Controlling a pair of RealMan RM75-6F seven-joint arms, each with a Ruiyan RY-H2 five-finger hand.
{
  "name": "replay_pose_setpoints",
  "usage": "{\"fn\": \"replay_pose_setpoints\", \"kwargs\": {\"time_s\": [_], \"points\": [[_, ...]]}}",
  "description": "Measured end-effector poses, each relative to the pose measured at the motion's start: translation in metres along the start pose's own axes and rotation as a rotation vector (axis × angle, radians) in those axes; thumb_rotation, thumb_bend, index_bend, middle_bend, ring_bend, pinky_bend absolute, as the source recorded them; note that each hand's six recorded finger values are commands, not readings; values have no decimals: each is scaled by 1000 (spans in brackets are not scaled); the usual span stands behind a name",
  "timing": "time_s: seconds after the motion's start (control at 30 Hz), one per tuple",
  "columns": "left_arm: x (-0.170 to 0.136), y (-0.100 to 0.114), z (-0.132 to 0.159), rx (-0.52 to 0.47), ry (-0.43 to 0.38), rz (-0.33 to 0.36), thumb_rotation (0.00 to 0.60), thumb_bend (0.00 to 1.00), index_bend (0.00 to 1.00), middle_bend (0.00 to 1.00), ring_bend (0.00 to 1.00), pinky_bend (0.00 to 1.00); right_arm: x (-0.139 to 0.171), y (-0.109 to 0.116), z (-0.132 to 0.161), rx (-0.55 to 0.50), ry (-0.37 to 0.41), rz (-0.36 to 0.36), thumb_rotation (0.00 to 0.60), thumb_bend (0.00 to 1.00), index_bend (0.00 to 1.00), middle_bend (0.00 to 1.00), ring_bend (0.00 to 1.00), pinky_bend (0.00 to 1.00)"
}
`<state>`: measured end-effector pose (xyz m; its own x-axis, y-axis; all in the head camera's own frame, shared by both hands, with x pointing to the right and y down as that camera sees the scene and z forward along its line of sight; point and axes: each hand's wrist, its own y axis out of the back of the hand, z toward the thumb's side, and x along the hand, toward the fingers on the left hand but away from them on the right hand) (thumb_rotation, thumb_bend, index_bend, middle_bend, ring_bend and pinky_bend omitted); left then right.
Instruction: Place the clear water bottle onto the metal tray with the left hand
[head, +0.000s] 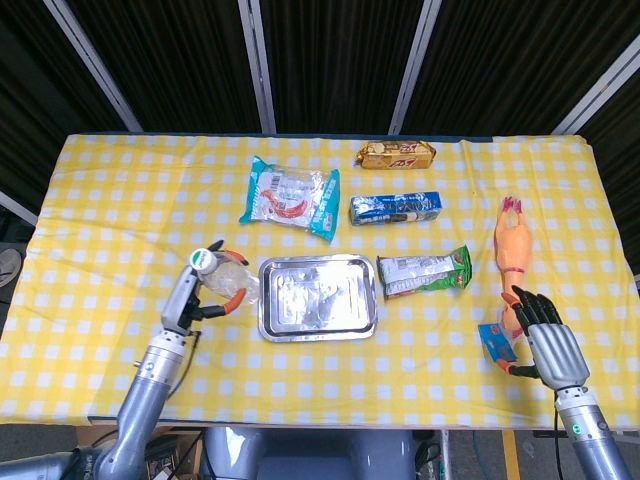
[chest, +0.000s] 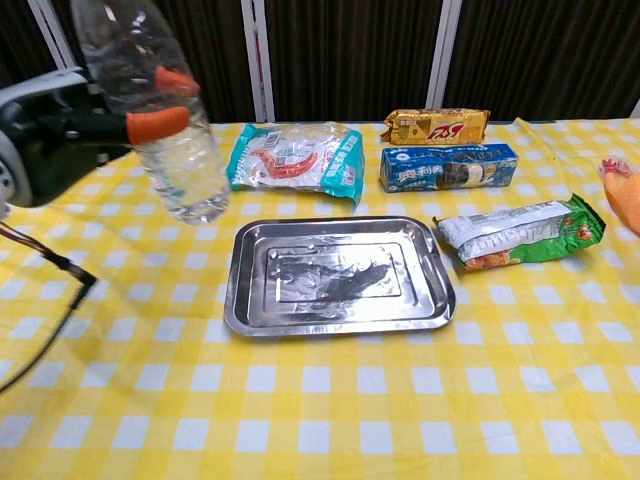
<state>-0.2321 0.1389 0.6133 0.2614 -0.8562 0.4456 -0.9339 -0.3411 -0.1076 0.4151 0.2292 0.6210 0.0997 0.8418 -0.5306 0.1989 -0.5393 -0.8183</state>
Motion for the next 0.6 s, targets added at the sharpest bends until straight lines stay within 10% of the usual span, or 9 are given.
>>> {"fn": "replay_pose_setpoints", "kwargs": {"time_s": [0.2,0.6], "points": [[11,8,-18,32,48,1,600,474,477,449,0,96,-1,2,1,0,0,-9,600,49,111,0,38,0],[49,-73,-49,4,74,-104,600,474,478,450,0,96,0,7,-7,-18,-15,-20,600,50,111,0,37,0]]}}
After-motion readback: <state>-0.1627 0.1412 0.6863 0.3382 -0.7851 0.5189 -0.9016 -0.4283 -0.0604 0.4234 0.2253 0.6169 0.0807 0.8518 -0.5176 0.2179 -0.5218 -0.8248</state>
